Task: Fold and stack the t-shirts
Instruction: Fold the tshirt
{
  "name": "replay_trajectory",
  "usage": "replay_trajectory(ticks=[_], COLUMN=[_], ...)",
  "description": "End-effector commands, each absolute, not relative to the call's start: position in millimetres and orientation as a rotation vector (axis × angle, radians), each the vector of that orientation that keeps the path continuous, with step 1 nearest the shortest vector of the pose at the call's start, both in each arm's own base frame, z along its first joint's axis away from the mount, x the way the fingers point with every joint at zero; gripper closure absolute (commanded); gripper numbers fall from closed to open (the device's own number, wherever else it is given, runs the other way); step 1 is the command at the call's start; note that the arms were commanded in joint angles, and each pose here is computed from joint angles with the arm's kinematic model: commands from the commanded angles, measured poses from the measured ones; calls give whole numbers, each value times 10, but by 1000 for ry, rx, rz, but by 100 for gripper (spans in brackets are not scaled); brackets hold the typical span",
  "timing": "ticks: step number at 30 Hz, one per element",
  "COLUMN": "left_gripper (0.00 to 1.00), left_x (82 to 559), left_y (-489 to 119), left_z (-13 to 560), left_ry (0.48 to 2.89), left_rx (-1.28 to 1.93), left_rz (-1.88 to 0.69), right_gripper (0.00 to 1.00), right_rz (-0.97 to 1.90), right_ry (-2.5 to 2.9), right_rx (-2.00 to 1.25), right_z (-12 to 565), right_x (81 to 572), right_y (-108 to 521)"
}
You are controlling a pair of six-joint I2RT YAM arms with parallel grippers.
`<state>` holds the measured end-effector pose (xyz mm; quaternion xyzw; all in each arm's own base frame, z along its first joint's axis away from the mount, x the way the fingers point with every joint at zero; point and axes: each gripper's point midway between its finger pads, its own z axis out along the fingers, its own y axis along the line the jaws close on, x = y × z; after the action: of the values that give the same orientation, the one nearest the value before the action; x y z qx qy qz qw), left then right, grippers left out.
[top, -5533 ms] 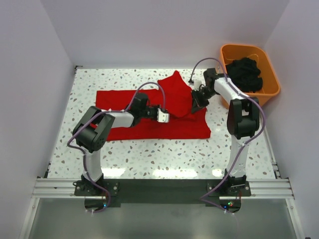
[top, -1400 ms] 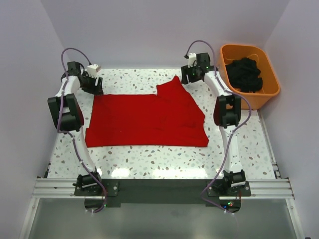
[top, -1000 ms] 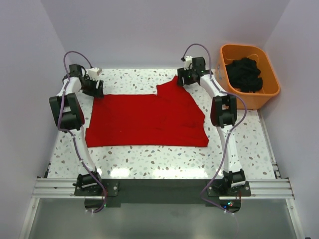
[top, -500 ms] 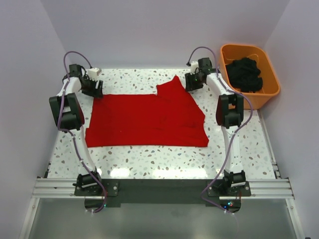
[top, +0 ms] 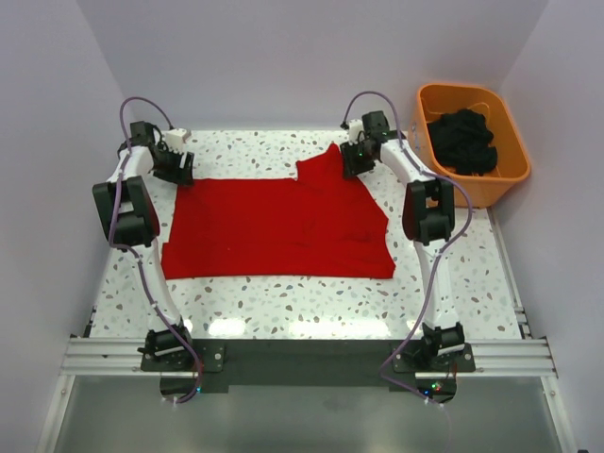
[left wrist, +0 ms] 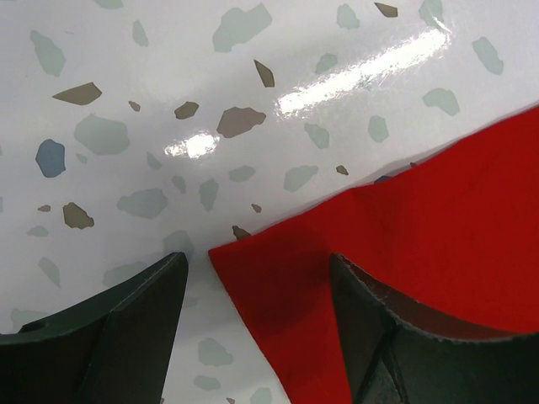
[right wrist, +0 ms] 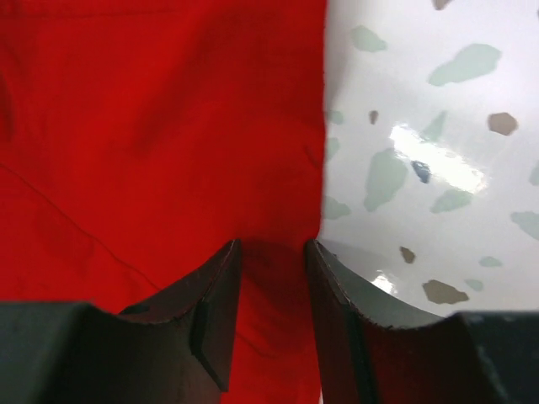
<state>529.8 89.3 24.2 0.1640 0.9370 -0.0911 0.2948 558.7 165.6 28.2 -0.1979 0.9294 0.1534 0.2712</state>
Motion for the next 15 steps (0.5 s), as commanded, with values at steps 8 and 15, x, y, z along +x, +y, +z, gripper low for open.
replay_trajectory(ticks=[8,15], left_gripper=[27,28], left_x=[5470,5571], left_y=[1033,1039], left_z=[378,400], left_ry=[2426,2401], left_rx=[454,482], left_rz=[-178,-168], right_gripper=[66,66], right_rz=[255,185], right_ry=[2509,2473], right_rx=[-548,-534], right_z=[208,232], right_x=[5689,5815], right_y=[1642,1576])
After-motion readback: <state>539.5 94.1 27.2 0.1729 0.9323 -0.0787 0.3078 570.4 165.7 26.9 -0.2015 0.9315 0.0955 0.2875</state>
